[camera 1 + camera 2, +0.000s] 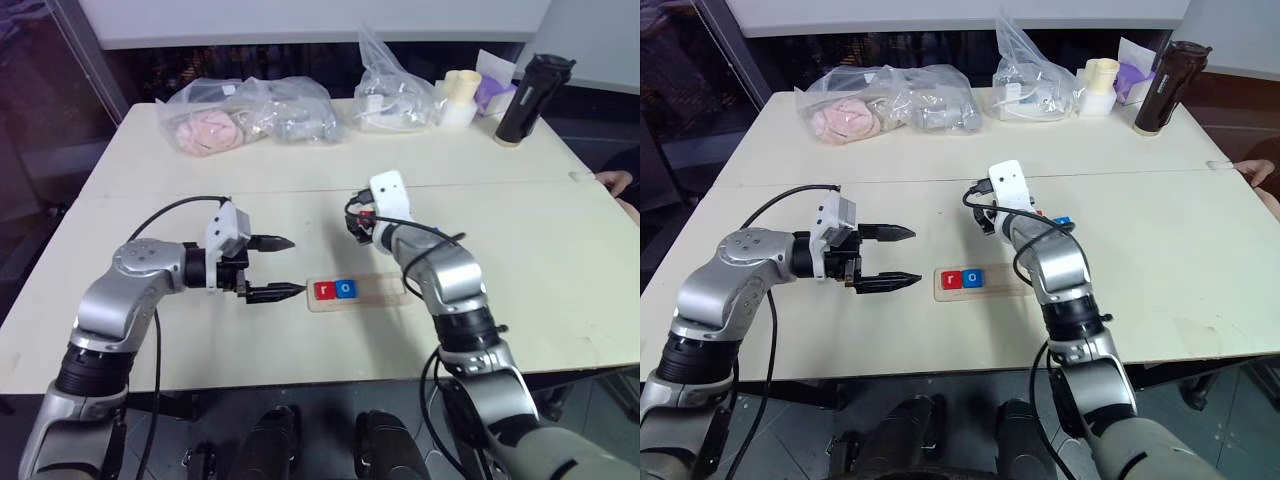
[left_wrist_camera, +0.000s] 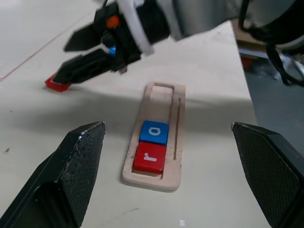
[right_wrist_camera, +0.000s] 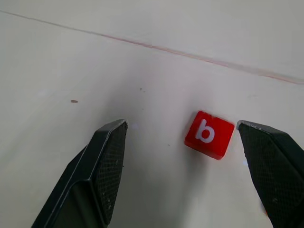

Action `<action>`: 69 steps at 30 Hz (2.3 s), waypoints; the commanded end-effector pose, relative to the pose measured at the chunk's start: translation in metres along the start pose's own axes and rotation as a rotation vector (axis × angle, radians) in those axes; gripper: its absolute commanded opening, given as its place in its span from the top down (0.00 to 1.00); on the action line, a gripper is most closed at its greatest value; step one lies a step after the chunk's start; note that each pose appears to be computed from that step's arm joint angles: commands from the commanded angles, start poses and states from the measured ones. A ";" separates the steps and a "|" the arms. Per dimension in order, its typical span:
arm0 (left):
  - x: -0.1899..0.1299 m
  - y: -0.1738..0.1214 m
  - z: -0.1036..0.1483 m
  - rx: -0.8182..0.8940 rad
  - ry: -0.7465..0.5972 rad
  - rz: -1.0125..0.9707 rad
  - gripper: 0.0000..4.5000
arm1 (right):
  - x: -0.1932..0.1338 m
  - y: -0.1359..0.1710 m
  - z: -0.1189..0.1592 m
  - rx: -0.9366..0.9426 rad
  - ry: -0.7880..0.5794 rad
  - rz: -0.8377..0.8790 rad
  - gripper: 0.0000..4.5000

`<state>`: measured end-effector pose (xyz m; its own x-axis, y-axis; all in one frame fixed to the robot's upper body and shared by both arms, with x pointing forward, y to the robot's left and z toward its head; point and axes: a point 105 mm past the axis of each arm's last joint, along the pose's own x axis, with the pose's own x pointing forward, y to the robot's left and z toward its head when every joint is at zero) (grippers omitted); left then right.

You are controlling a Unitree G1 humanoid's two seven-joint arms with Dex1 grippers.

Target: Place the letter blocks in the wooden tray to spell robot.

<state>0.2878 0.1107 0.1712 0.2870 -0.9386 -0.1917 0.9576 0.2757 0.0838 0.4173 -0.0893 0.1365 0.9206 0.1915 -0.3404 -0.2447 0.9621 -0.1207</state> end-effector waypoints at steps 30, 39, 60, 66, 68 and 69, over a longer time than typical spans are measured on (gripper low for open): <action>0.002 0.011 0.013 0.038 -0.057 0.169 0.00 | 0.038 0.000 0.004 0.069 0.092 -0.161 0.74; 0.011 0.004 0.007 0.016 -0.041 0.087 0.00 | -0.051 -0.050 0.003 0.032 0.064 -0.162 0.74; 0.010 -0.001 0.000 0.033 -0.012 -0.027 0.00 | -0.134 -0.070 -0.091 0.117 0.288 -0.198 0.74; 0.008 0.001 -0.001 0.024 -0.007 -0.011 0.00 | -0.134 -0.073 -0.077 0.106 0.252 -0.108 0.05; 0.008 0.001 -0.002 0.022 -0.005 -0.011 0.00 | -0.138 -0.069 -0.054 -0.068 0.198 0.037 0.01; 0.008 0.001 -0.002 0.022 -0.004 -0.012 0.00 | -0.140 -0.067 -0.049 -0.129 0.193 0.086 0.01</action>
<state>0.2920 0.1045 0.1595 0.2772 -0.9395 -0.2014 0.9608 0.2689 0.0681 0.2883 -0.2056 0.1273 0.8111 0.0986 -0.5766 -0.2411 0.9544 -0.1759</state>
